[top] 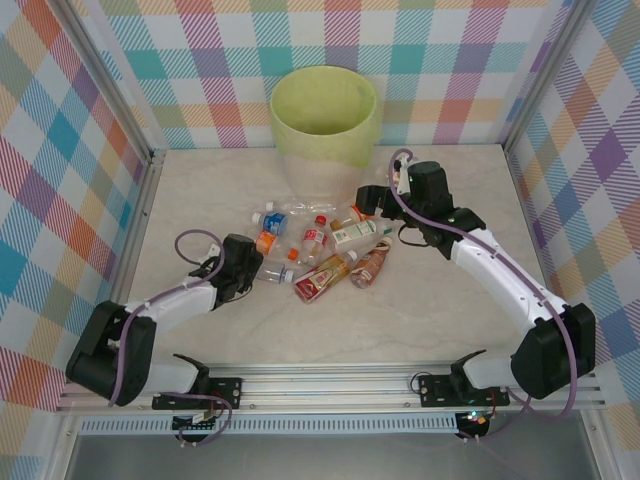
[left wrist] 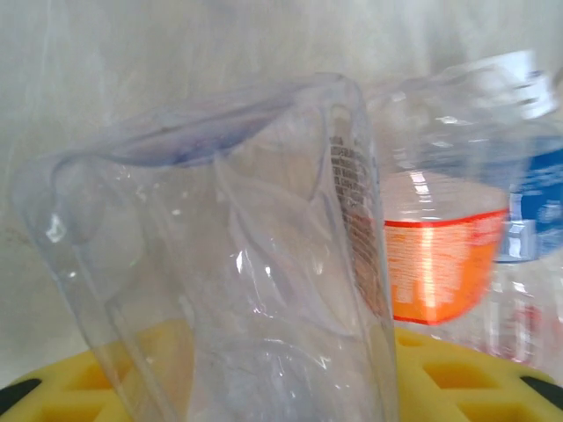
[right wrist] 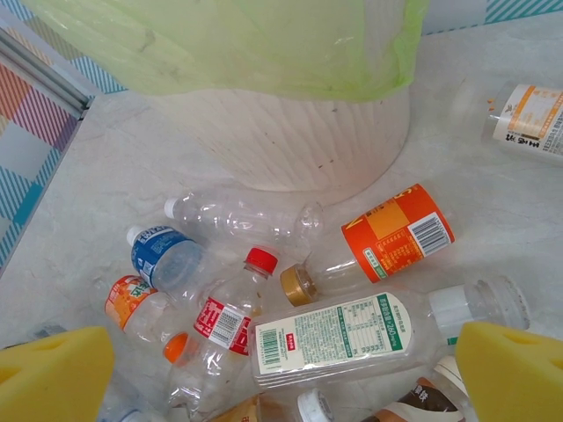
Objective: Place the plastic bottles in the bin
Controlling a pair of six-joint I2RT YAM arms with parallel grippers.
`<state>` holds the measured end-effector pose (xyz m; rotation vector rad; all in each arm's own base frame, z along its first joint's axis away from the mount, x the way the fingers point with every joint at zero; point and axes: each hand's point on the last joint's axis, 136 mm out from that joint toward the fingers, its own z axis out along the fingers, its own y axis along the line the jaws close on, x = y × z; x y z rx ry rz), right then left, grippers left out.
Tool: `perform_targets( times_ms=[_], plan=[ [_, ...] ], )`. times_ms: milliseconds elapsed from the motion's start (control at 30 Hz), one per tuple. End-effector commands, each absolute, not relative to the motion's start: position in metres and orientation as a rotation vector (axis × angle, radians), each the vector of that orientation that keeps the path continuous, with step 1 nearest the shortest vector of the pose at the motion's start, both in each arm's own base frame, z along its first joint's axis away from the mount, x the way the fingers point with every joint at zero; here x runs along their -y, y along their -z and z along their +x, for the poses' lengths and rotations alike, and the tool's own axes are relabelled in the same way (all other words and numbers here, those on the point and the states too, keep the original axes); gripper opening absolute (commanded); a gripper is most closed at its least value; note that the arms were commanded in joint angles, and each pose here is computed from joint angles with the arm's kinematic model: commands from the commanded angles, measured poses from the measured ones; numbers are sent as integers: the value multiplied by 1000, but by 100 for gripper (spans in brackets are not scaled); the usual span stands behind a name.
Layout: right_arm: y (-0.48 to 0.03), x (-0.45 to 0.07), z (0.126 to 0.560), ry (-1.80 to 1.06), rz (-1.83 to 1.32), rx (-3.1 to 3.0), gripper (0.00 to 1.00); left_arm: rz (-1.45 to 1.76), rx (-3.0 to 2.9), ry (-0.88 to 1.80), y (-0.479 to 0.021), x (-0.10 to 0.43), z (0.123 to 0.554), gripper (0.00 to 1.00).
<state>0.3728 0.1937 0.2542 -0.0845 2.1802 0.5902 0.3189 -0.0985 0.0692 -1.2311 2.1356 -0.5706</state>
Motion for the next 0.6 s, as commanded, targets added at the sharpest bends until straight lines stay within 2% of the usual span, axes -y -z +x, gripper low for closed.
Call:
perform_targets(
  times_ms=[0, 167, 333, 567],
  plan=[
    [-262, -189, 374, -585, -56, -2145, 100, -1050, -2056, 532, -112, 88, 330, 48],
    [-270, -189, 377, -593, -34, -2121, 100, -872, -1982, 471, -179, 80, 333, 48],
    [-279, -191, 378, -628, -15, -2087, 100, -774, -1805, 669, -251, 95, 345, 47],
    [-293, -197, 377, -689, -12, -2051, 100, -497, -1649, 820, -356, 134, 398, 46]
  ],
)
